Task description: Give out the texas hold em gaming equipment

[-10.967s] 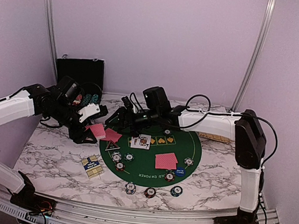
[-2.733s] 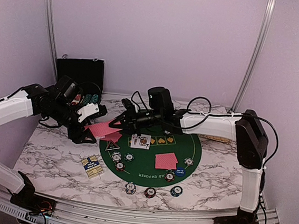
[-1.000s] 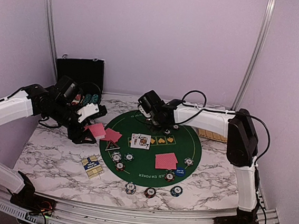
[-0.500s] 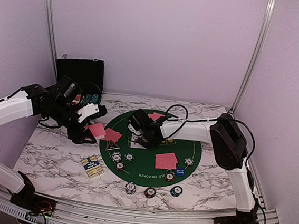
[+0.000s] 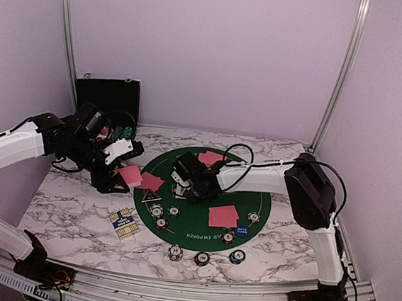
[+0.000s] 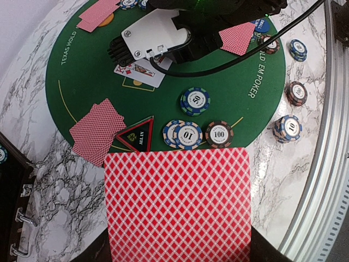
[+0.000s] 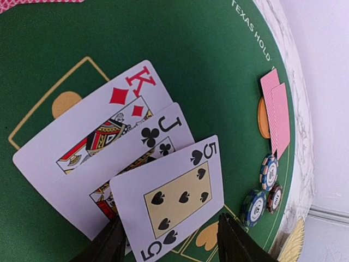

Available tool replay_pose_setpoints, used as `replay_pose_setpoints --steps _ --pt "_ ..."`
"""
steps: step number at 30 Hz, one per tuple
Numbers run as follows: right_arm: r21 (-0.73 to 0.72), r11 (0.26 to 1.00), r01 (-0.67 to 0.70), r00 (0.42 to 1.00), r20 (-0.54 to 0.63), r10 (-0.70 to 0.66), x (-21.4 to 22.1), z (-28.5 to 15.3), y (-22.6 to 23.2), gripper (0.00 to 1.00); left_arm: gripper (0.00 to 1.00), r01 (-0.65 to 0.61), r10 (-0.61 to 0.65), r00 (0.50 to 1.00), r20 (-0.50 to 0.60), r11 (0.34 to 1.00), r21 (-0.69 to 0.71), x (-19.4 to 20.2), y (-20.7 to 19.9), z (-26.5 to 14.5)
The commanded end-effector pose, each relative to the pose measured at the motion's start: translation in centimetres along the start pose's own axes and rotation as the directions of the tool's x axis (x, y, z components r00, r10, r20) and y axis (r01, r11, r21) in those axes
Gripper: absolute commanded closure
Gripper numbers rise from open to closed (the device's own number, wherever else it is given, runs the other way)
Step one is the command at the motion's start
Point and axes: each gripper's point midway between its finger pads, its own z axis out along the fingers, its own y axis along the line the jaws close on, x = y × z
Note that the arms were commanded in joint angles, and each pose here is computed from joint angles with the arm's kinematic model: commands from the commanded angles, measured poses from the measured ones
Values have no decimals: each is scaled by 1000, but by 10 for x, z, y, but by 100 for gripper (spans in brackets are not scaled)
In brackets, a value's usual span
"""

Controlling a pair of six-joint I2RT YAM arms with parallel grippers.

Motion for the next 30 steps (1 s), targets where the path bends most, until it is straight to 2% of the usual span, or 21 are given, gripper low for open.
replay_pose_setpoints --steps 1,7,12,15,18,21,23,27,28,30 --pt "-58 998 -37 998 44 40 -10 -21 -1 41 100 -4 4 999 42 1000 -16 -9 2 -9" --pt "-122 988 -96 991 82 106 -16 -41 -8 26 100 -6 7 999 45 1000 -18 -10 2 -9" --pt "-195 941 -275 946 122 302 -27 -59 -47 13 100 -5 6 999 47 1000 -15 -10 2 -10" --pt "-267 868 -418 878 125 461 -29 -66 -79 1 100 -5 6 999 47 1000 -15 -10 2 -10" --pt "-350 731 -585 758 85 647 -21 -67 -111 1 100 -5 6 999 47 1000 -15 -10 2 -10" --pt "-446 606 -659 653 60 755 -14 -70 -134 1 100 -5 6 999 48 1000 -17 -10 2 -10" --pt "-448 584 -677 627 64 776 -8 -70 -143 1 100 -6 7 999 48 1000 -15 -9 1 -10" --pt "-419 577 -701 615 56 787 0 -66 -146 1 100 -7 8 999 48 1000 -16 -9 2 -10" --pt "-434 551 -713 600 28 800 4 -63 -144 1 100 -7 8 999 48 1000 -17 -9 2 -11" --pt "-511 452 -731 550 -50 834 10 -60 -136 1 100 -8 9 999 48 1000 -18 -9 2 -11"
